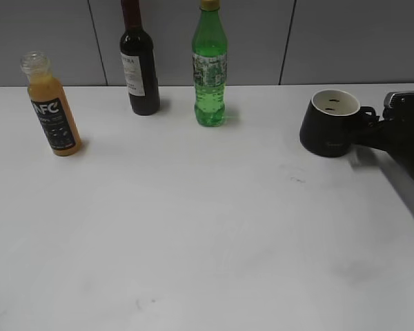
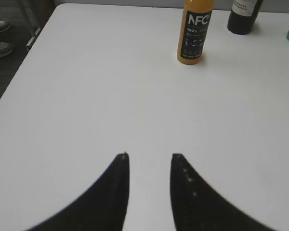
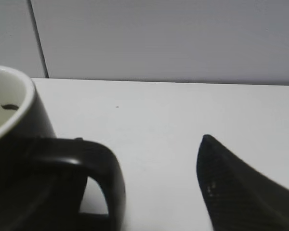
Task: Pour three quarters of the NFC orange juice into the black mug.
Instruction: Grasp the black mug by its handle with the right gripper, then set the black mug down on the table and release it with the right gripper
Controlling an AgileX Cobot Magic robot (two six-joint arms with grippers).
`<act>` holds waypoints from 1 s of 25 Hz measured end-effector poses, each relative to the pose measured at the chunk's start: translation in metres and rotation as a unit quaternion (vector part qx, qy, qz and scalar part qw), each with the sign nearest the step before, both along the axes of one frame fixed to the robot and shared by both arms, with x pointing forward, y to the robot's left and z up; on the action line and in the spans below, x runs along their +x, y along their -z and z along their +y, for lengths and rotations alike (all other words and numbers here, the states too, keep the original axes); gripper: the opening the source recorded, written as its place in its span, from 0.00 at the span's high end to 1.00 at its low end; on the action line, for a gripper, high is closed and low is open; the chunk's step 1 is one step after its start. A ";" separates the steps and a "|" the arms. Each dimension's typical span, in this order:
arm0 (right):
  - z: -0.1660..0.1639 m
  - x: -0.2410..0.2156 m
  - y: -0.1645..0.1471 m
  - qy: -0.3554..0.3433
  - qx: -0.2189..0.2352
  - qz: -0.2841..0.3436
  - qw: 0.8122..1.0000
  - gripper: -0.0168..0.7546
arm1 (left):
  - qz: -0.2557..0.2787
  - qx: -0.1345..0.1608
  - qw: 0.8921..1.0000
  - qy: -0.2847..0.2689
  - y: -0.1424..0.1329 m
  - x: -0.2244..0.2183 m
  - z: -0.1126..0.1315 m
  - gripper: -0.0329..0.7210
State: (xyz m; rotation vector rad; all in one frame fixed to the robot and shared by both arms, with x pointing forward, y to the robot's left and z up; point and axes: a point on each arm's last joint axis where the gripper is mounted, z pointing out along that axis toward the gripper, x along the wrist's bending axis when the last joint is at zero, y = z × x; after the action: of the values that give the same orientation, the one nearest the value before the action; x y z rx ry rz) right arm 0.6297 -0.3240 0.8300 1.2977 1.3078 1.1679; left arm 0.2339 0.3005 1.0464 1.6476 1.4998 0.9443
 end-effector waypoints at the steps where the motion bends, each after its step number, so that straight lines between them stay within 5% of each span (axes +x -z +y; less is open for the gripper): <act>1: 0.001 0.000 0.000 -0.004 0.000 0.000 1.000 0.37 | 0.000 0.000 1.000 0.000 0.000 0.000 0.000 0.65; 6: 0.006 0.000 0.002 -0.037 -0.005 0.001 0.999 0.81 | 0.000 0.000 1.000 0.000 0.000 0.000 0.000 0.65; 8: 0.008 0.000 0.002 -0.044 -0.007 0.002 0.999 0.91 | 0.000 0.000 1.000 0.000 0.000 0.000 0.000 0.65; 17: 0.010 0.001 -0.002 -0.062 -0.014 0.003 0.998 0.94 | 0.000 0.000 1.000 0.000 0.000 0.000 0.000 0.65; 25: 0.047 -0.018 -0.057 -0.112 -0.034 -0.034 0.993 0.94 | 0.000 0.000 1.000 0.000 0.000 0.000 0.000 0.65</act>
State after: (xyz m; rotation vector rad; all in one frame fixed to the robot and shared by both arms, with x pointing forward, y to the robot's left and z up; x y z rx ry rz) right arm 0.6115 -0.2766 0.8869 1.0744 1.4582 1.2979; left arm 0.2339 0.3005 1.0464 1.6476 1.4998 0.9443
